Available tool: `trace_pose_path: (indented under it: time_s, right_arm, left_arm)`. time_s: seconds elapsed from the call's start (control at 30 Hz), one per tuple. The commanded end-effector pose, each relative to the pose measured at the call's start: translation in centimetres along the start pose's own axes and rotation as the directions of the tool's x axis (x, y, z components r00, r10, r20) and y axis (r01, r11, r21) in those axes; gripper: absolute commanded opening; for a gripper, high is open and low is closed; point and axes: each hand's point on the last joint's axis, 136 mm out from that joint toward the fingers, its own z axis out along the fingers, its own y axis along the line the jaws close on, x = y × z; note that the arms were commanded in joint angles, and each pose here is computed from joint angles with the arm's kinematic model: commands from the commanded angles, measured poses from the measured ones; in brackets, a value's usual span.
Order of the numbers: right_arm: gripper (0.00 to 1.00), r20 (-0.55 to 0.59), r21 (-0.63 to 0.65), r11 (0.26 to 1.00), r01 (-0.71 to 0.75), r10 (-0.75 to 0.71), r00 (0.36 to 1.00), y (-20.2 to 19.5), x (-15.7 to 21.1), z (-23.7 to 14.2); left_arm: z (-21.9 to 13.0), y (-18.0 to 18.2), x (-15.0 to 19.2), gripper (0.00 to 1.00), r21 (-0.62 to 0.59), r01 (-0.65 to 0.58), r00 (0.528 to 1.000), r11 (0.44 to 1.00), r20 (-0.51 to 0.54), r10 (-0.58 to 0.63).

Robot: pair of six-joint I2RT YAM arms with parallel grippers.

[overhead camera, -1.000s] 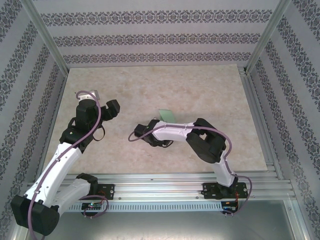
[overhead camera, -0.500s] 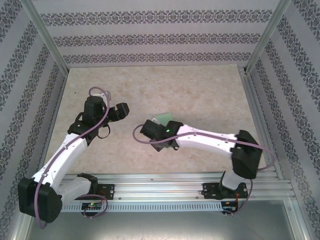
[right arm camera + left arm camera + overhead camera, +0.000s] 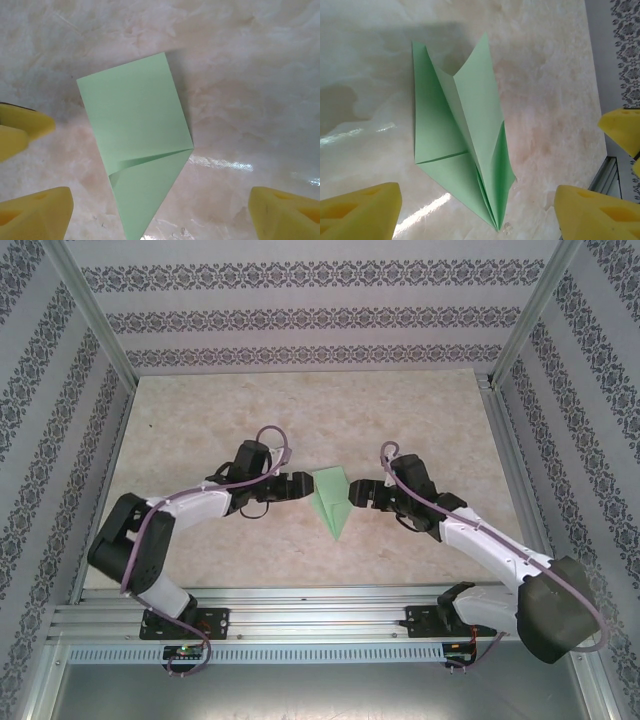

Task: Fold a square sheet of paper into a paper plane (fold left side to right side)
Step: Pick up the paper from the center of the table.

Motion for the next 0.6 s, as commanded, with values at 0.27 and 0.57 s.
trace_pose_path:
  time_s: [0.27, 0.57]
  right_arm:
    - [0.82, -0.014, -0.212, 0.967, -0.143, 0.143, 0.990, -1.4, 0.5, -0.1]
    - [0.74, -0.029, -0.362, 0.928, -0.089, 0.084, 0.996, -0.8, -0.6, 1.9]
  left_arm:
    - [6.2, -1.7, -1.8, 0.37, 0.108, -0.006, 0.999, 0.994, -0.034, 0.010]
    - [4.5, -3.6, -1.2, 0.01, 0.238, -0.099, 0.992, 0.966, -0.049, 0.114]
